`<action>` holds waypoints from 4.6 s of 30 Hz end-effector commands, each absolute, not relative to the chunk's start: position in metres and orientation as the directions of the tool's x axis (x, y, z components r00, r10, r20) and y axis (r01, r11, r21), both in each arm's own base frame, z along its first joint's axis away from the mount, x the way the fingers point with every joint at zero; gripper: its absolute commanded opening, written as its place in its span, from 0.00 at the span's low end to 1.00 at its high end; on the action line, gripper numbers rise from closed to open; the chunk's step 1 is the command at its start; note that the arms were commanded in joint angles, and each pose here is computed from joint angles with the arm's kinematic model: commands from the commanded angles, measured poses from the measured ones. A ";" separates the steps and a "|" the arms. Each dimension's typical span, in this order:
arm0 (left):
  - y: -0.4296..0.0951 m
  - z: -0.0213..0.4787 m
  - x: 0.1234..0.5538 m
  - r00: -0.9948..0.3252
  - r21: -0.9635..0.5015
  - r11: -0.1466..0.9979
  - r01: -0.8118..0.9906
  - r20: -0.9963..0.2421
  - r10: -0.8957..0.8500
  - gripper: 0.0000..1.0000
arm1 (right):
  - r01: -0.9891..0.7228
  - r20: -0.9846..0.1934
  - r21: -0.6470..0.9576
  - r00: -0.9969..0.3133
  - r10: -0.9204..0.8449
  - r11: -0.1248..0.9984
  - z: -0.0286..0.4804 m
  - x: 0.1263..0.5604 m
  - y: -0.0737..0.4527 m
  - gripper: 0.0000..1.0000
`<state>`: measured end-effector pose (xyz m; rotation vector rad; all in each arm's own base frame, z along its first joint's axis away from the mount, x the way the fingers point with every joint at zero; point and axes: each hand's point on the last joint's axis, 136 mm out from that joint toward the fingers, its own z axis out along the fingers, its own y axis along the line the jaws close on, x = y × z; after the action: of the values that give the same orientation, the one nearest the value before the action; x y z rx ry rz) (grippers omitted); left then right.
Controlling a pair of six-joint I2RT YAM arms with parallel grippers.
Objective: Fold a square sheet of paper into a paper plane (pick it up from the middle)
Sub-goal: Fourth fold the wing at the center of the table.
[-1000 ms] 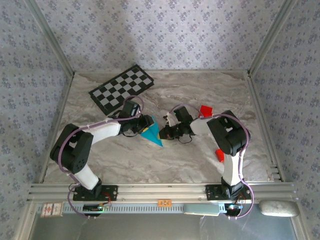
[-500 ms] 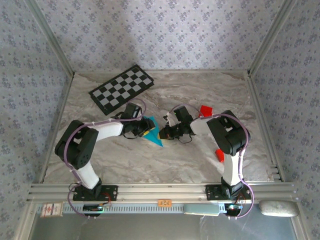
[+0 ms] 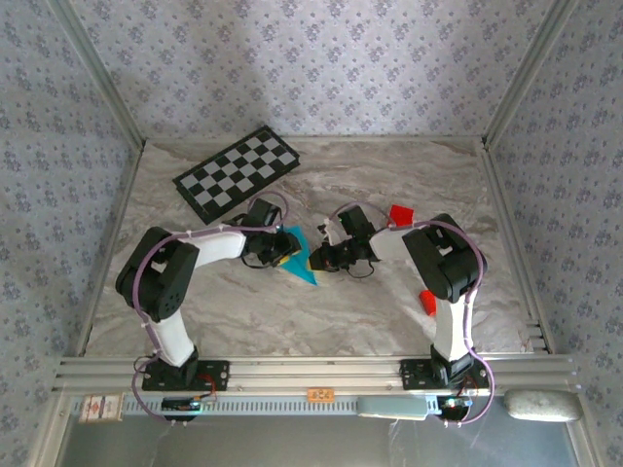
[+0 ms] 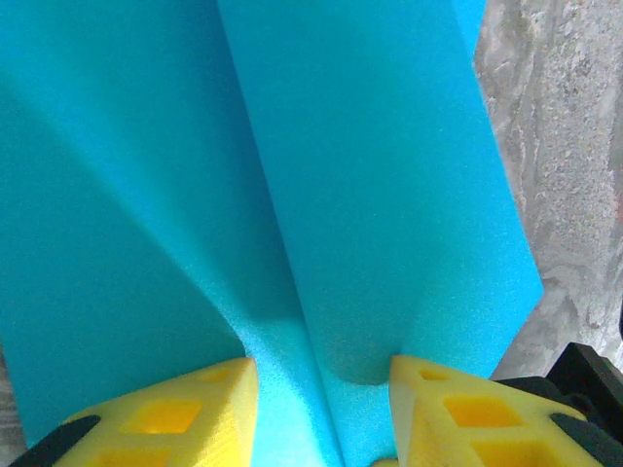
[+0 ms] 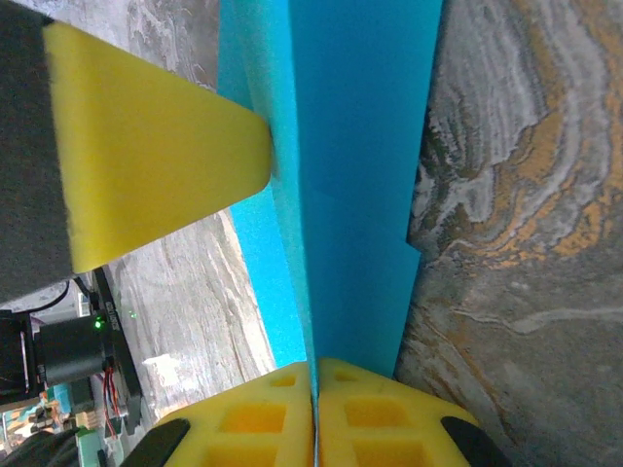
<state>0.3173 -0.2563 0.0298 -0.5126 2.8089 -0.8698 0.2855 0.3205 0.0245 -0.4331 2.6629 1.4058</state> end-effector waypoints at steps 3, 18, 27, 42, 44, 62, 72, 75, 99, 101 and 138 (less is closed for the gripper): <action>-0.252 0.016 0.311 -0.927 -0.514 0.799 -0.313 -0.018 -0.375 0.40 | -0.196 -0.100 0.727 -0.978 -0.180 0.658 -0.018 0.278 0.298 0.10; -0.258 0.092 0.333 -0.907 -0.708 0.698 -0.105 -0.220 -0.360 0.41 | -0.139 -0.025 0.710 -0.985 -0.173 0.690 -0.027 0.277 0.291 0.06; -0.274 0.089 0.332 -0.924 -0.834 0.552 -0.017 -0.198 -0.328 0.29 | -0.106 0.013 0.707 -0.987 -0.163 0.699 -0.030 0.277 0.288 0.07; -0.277 0.061 0.319 -0.942 -0.836 0.549 -0.012 -0.174 -0.286 0.22 | -0.072 0.043 0.696 -0.989 -0.142 0.714 -0.035 0.277 0.283 0.07; -0.278 0.059 0.320 -0.943 -0.838 0.546 -0.012 -0.171 -0.284 0.22 | -0.073 0.043 0.696 -0.989 -0.143 0.714 -0.035 0.277 0.283 0.07; -0.282 0.041 0.324 -0.948 -0.829 0.557 -0.045 -0.140 -0.284 0.21 | -0.056 0.059 0.688 -0.989 -0.133 0.724 -0.038 0.276 0.279 0.10; -0.281 0.032 0.324 -0.950 -0.818 0.572 -0.065 -0.124 -0.286 0.21 | -0.053 0.064 0.682 -0.989 -0.132 0.730 -0.039 0.275 0.278 0.09; -0.280 0.030 0.324 -0.950 -0.812 0.579 -0.072 -0.120 -0.287 0.21 | -0.052 0.066 0.680 -0.989 -0.132 0.731 -0.039 0.274 0.277 0.09; -0.264 -0.005 0.312 -0.949 -0.716 0.670 -0.195 -0.034 -0.314 0.20 | -0.104 0.003 0.789 -0.985 -0.174 0.605 0.024 0.273 0.296 0.20; -0.264 -0.006 0.312 -0.949 -0.716 0.670 -0.196 -0.033 -0.313 0.20 | -0.110 0.006 0.793 -0.982 -0.188 0.599 0.027 0.270 0.297 0.20; -0.261 -0.011 0.308 -0.948 -0.703 0.677 -0.217 -0.014 -0.318 0.19 | -0.141 -0.022 0.710 -0.984 -0.178 0.690 0.032 0.262 0.308 0.13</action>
<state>0.3244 -0.2775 0.0279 -0.3461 2.6157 -1.2726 0.2648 0.3058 0.0346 -0.2935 2.8948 1.2240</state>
